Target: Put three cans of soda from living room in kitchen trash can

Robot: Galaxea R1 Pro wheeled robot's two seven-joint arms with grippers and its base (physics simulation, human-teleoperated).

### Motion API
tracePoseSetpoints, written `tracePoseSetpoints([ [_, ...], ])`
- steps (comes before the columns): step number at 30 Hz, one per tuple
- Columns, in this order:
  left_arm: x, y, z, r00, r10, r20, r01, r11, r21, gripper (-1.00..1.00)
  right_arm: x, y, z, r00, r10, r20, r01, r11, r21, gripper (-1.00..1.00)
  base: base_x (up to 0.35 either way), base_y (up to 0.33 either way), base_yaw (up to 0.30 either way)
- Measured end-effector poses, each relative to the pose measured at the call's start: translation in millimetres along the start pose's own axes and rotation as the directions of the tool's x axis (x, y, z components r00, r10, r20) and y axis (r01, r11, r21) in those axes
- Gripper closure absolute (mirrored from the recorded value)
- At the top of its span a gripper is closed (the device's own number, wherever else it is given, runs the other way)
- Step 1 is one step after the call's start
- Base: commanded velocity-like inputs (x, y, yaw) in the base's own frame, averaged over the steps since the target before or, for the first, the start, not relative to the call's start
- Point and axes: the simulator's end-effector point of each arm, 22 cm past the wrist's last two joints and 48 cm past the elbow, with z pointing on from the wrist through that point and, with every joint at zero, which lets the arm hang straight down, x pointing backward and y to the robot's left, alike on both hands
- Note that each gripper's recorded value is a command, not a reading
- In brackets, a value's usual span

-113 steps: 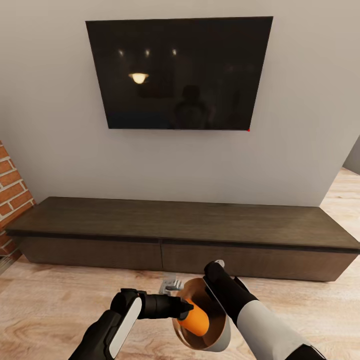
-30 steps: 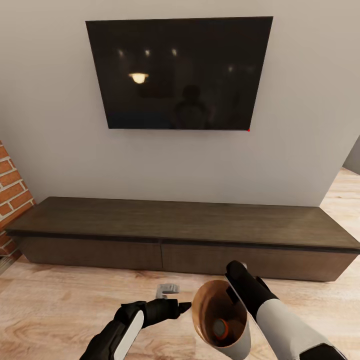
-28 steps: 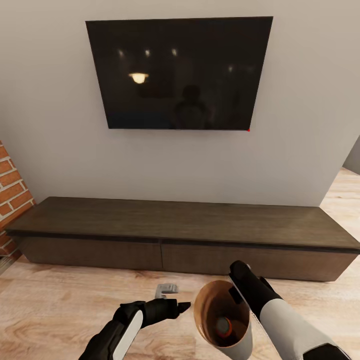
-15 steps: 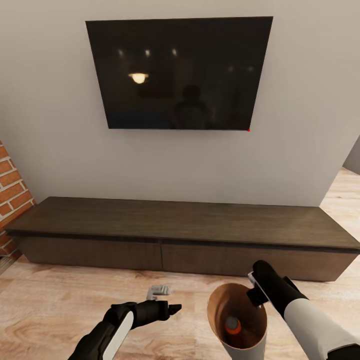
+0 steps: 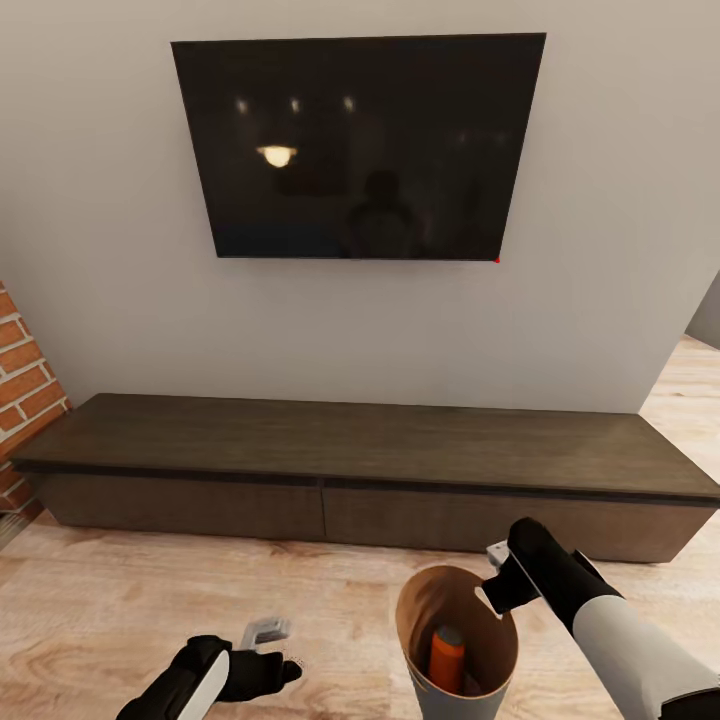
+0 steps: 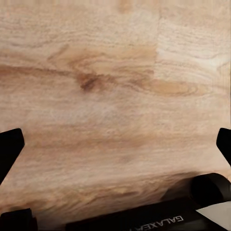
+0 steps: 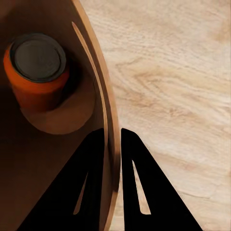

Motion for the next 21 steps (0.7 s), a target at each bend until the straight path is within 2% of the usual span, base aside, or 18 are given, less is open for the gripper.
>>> tracePoseSetpoints([
  [2,6.0,14.1,-0.6,1.0,-0.008,-0.025,0.007,0.999,-0.054,-1.0,-0.9,3.1,0.1,1.0,0.001,0.001,-0.001,1.0,-0.006,1.0,0.0,0.0,0.0],
  [5,12.1,9.9,2.1,0.999,-0.015,-0.035,0.013,0.999,-0.042,-1.0,21.0,2.7,11.2,0.998,-0.007,-0.055,0.007,1.0,0.004,1.0,0.0,0.0,0.0],
  [9,12.1,9.9,2.1,0.999,-0.015,-0.035,0.013,0.999,-0.042,-1.0,38.8,-3.7,19.3,0.995,-0.032,-0.093,0.036,0.998,0.044,1.0,0.0,0.0,0.0],
  [21,12.1,9.9,2.1,0.999,-0.015,-0.034,0.013,0.999,-0.042,-1.0,45.3,-25.7,17.5,0.988,-0.081,-0.129,0.098,0.986,0.137,1.0,0.0,0.0,0.0],
])
